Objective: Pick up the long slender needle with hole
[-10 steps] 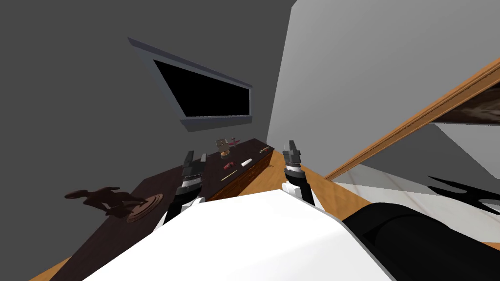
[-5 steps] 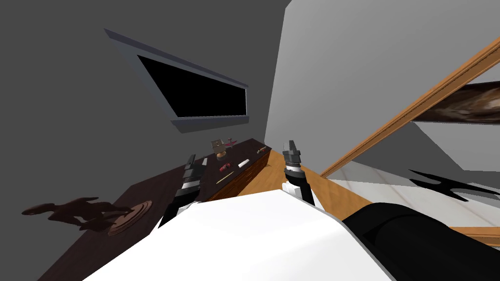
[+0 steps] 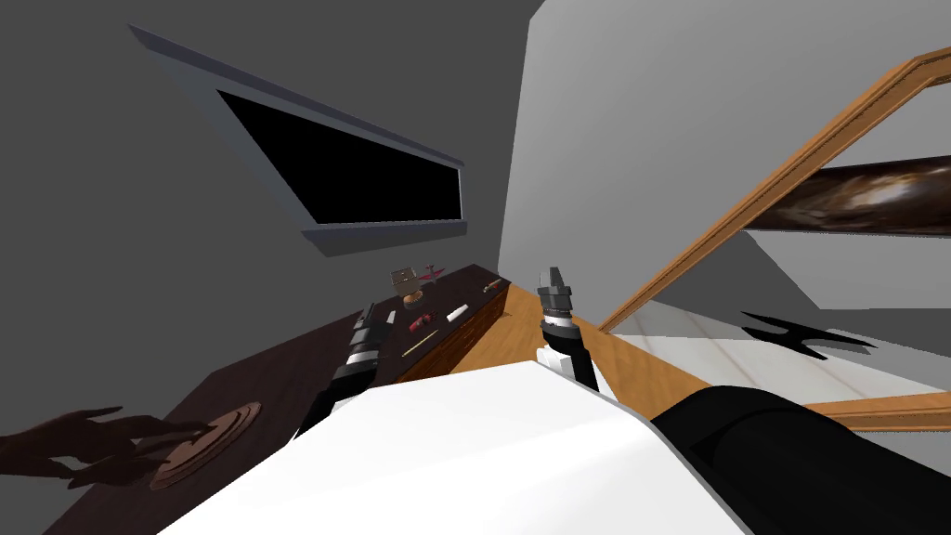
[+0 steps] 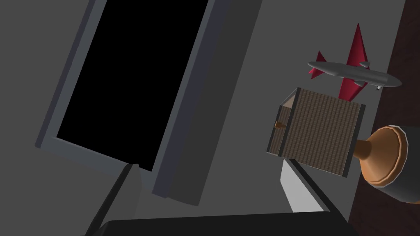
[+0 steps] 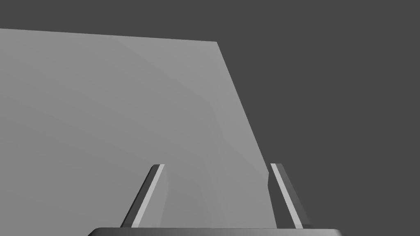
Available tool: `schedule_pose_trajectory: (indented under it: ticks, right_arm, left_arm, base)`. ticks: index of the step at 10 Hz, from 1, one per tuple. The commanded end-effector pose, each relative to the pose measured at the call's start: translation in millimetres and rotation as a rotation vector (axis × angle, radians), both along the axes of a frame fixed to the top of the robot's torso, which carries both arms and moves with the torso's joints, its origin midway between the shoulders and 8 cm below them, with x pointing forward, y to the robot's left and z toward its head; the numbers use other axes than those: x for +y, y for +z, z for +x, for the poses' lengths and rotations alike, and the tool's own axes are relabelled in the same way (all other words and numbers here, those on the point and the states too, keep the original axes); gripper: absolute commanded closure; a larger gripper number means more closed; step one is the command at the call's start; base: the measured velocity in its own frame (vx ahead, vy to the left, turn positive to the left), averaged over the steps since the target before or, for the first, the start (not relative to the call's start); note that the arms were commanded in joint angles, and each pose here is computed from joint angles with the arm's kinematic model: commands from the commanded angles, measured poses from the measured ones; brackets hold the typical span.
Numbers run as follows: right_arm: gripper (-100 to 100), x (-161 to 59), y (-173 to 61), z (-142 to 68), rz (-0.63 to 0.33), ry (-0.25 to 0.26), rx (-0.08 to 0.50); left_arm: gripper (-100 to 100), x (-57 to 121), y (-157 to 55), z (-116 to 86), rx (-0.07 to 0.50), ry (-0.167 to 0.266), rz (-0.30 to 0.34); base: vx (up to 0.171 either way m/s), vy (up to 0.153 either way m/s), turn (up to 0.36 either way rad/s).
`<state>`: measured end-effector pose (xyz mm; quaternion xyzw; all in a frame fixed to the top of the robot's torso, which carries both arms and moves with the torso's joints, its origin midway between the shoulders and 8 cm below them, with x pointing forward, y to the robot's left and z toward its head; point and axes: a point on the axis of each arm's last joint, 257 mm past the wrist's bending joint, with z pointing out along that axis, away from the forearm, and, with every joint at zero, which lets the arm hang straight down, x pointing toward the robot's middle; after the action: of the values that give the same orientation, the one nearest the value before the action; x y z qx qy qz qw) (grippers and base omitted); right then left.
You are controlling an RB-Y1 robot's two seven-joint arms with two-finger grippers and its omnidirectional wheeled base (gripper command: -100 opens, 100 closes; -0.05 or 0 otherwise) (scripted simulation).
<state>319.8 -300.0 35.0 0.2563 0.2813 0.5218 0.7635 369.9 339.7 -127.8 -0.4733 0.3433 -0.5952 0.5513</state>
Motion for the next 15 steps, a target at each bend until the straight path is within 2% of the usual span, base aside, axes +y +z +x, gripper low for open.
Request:
schedule_pose_trajectory:
  ticks: [1,2,3,4,5,6,7,8,10,11,12,13,14,15]
  right_arm:
    - [0,0.0,0.0,0.0,0.0,0.0,0.0]
    - [0,0.0,0.0,0.0,0.0,0.0,0.0]
    - [0,0.0,0.0,0.0,0.0,0.0,0.0]
    - [0,0.0,0.0,0.0,0.0,0.0,0.0]
    - [0,0.0,0.0,0.0,0.0,0.0,0.0]
    - [0,0.0,0.0,0.0,0.0,0.0,0.0]
    - [0,0.0,0.0,0.0,0.0,0.0,0.0]
    - [0,0.0,0.0,0.0,0.0,0.0,0.0]
    - [0,0.0,0.0,0.0,0.0,0.0,0.0]
    - [0,0.0,0.0,0.0,0.0,0.0,0.0]
    - [0,0.0,0.0,0.0,0.0,0.0,0.0]
    - [0,0.0,0.0,0.0,0.0,0.0,0.0]
    - [0,0.0,0.0,0.0,0.0,0.0,0.0]
    - [0,0.0,0.0,0.0,0.0,0.0,0.0]
  left_arm:
    - [-100,11.1,-25.9,2.4,0.071,0.0,-0.052]
    - [-100,12.5,-26.1,2.2,0.069,0.001,-0.068]
    - [-100,20.6,-49.4,1.0,0.133,0.003,-0.11]
    - [-100,21.4,-49.6,0.9,0.132,0.004,-0.121]
    - [-100,29.8,-73.7,-1.9,0.196,0.009,-0.167]
    - [-100,30.4,-73.8,-2.0,0.195,0.009,-0.175]
    - [-100,38.6,-98.6,-6.4,0.262,0.016,-0.22]
    - [-100,39.2,-98.7,-6.5,0.261,0.017,-0.229]
    - [-100,56.2,-145.2,-20.2,0.383,0.039,-0.313]
    - [-100,56.2,-149.1,-20.6,0.393,0.038,-0.339]
    - [-100,65.1,-169.9,-29.6,0.446,0.054,-0.378]
    - [-100,64.2,-174.0,-30.2,0.46,0.052,-0.394]
    - [-100,71.8,-198.2,-41.5,0.526,0.068,-0.442]
    - [-100,71.9,-198.4,-41.6,0.526,0.068,-0.449]
  base:
    - [0.03,-0.051,-0.112]
    - [0.023,-0.036,-0.061]
    - [0.016,-0.05,-0.147]
    - [0.018,-0.035,-0.057]
    - [0.025,-0.038,-0.12]
    - [0.028,-0.033,-0.068]
    - [0.036,-0.047,-0.19]
    - [0.025,-0.031,-0.069]
    - [0.031,-0.043,-0.208]
    - [0.036,-0.033,-0.077]
    - [0.04,-0.029,-0.148]
    - [0.032,-0.015,-0.091]
    - [0.029,-0.018,-0.197]
    - [0.025,-0.01,-0.081]
